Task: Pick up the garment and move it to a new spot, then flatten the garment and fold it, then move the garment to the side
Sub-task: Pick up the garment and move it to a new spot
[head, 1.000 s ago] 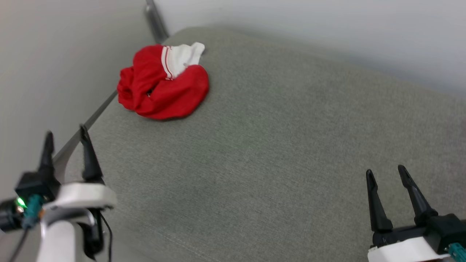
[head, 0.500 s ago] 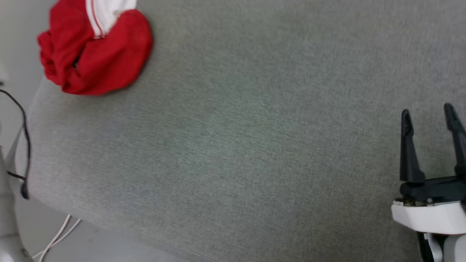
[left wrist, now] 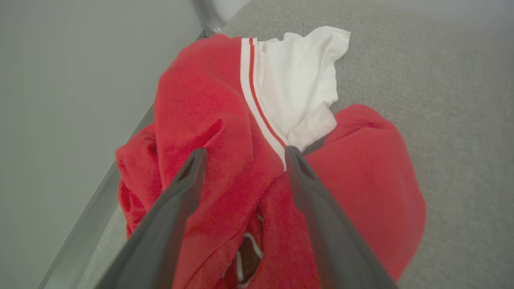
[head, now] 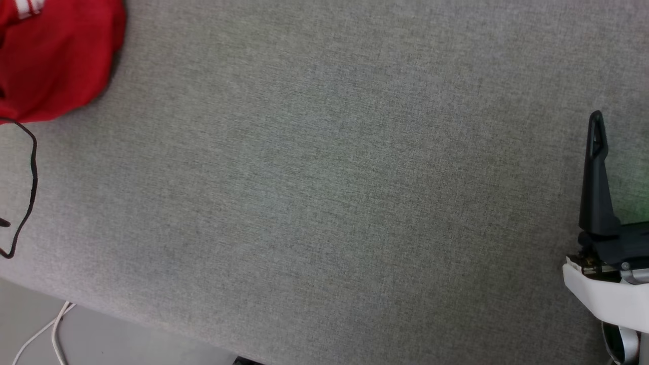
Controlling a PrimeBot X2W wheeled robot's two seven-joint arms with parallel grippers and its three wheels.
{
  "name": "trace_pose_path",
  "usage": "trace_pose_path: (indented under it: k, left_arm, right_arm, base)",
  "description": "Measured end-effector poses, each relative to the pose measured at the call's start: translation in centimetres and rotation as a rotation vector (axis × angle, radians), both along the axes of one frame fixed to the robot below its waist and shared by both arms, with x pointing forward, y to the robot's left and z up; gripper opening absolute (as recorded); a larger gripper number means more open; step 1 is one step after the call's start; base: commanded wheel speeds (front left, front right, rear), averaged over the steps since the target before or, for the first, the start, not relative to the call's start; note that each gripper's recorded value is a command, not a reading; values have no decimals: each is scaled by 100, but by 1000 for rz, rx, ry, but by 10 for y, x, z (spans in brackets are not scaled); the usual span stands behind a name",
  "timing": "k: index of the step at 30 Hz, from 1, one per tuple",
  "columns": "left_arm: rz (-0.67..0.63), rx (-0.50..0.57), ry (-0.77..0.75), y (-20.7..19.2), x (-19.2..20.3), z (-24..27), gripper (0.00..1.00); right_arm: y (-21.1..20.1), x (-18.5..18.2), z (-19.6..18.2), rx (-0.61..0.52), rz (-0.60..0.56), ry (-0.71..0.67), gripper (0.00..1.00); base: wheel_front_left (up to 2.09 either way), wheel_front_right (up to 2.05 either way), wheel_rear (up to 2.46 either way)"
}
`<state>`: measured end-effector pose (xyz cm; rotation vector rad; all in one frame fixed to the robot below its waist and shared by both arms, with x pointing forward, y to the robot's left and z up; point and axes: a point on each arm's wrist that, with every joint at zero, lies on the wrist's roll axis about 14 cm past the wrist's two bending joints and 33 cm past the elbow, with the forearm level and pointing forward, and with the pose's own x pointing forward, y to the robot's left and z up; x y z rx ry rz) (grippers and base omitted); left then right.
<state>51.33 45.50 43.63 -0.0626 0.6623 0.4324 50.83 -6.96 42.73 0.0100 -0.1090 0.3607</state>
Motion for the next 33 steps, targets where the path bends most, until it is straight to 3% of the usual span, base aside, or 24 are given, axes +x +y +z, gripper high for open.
trace_pose_path:
  k: [7,13,14,23,33]
  left_arm:
    - [-14,-207,309,-23,-31,-63,100]
    - [-30,-237,386,-26,-38,-75,100]
    - [-31,-239,386,-26,-38,-76,0]
    - [-98,-122,310,-22,-31,-51,0]
    - [-291,70,4,-41,20,77,0]
  right_arm:
    - [-5,3,-15,-28,-4,12,100]
    - [-6,4,-24,-36,-4,24,100]
    - [-6,4,-25,-36,-3,25,100]
    - [3,1,-14,-31,22,16,100]
    - [10,-11,37,13,32,-48,100]
  base:
    - [0,0,0]
    - [0,0,0]
    - [0,0,0]
    - [0,0,0]
    - [0,0,0]
